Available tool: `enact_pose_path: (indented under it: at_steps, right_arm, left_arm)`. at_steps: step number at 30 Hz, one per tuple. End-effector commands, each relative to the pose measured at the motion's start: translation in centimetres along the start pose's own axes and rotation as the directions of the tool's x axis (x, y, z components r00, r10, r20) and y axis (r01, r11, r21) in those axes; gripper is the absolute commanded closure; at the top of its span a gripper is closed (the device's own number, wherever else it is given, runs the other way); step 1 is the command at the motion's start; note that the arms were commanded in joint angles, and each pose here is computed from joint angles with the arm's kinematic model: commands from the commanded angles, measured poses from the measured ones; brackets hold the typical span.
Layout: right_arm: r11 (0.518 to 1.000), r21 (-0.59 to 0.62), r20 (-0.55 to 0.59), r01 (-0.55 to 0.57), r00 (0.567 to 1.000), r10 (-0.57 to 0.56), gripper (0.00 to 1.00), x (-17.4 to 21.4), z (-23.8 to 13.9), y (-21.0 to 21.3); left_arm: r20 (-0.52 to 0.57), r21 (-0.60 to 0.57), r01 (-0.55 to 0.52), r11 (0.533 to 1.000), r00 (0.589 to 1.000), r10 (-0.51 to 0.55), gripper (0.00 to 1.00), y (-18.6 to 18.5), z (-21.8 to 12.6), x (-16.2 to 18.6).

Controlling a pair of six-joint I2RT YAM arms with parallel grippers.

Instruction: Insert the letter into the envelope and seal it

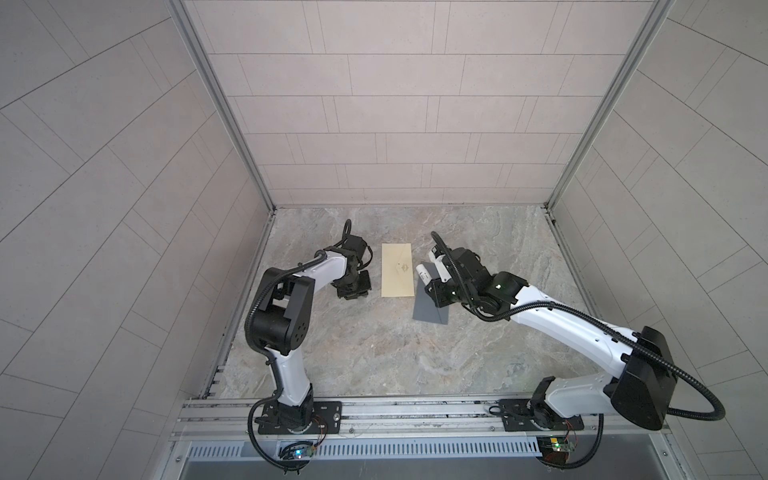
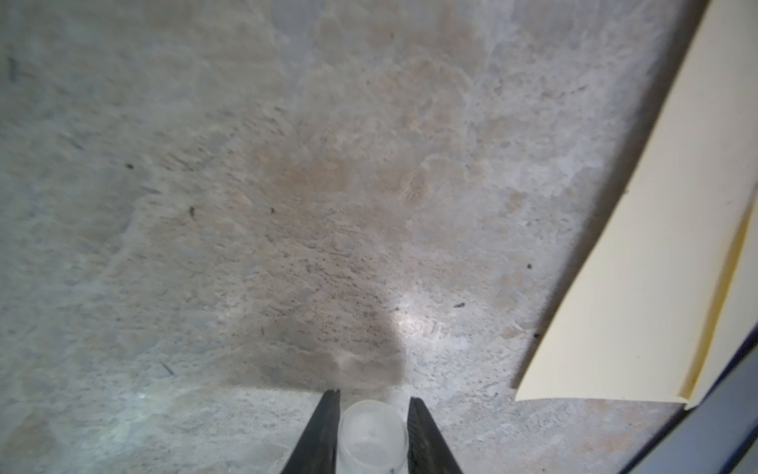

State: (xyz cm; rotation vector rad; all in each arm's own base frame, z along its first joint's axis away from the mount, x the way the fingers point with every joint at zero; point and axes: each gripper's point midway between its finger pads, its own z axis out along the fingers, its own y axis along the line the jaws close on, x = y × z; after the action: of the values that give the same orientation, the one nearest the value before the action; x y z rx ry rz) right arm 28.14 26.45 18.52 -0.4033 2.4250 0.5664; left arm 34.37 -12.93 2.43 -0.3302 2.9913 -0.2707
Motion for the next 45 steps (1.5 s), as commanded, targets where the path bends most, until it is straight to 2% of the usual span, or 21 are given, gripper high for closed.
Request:
enact_pose_path:
  at_steps: [1, 8, 12, 19, 28, 36, 45]
  right_arm:
    - [0.996, -0.092, -0.023, 0.023, 0.999, -0.025, 1.00, 0.8, 0.5, 2.1]
    - [0.966, -0.257, -0.074, 0.036, 0.996, -0.056, 1.00, 2.8, 2.6, 6.6]
    - [0.953, -0.298, -0.101, 0.055, 0.991, -0.089, 1.00, 3.2, 3.6, 7.7]
    - [0.942, -0.331, -0.123, 0.061, 0.987, -0.107, 1.00, 3.5, 5.1, 8.4]
    - [0.962, -0.270, -0.087, 0.041, 0.994, -0.067, 1.00, 2.0, 7.0, 7.3]
    - [0.976, -0.216, -0.058, 0.023, 0.998, -0.037, 1.00, 0.8, 7.7, 5.8]
    - [0.977, -0.212, -0.057, 0.018, 0.998, -0.031, 1.00, 0.2, 7.9, 5.5]
  left_arm:
    - [0.022, 0.083, 0.028, 0.996, 0.999, -0.030, 0.72, -2.1, -1.8, -0.9]
    - [0.017, 0.281, 0.098, 0.955, 0.994, -0.107, 0.73, -6.0, -5.2, -1.6]
    - [0.012, 0.377, 0.135, 0.916, 0.988, -0.151, 0.73, -7.9, -7.3, -2.1]
    - [-0.002, 0.460, 0.170, 0.871, 0.982, -0.190, 0.73, -9.4, -9.1, -2.4]
    - [-0.011, 0.508, 0.196, 0.839, 0.975, -0.222, 0.73, -9.9, -10.0, -2.2]
    - [-0.008, 0.504, 0.196, 0.841, 0.975, -0.222, 0.73, -9.6, -10.2, -1.6]
    - [-0.007, 0.504, 0.193, 0.842, 0.976, -0.220, 0.73, -9.4, -10.2, -1.3]
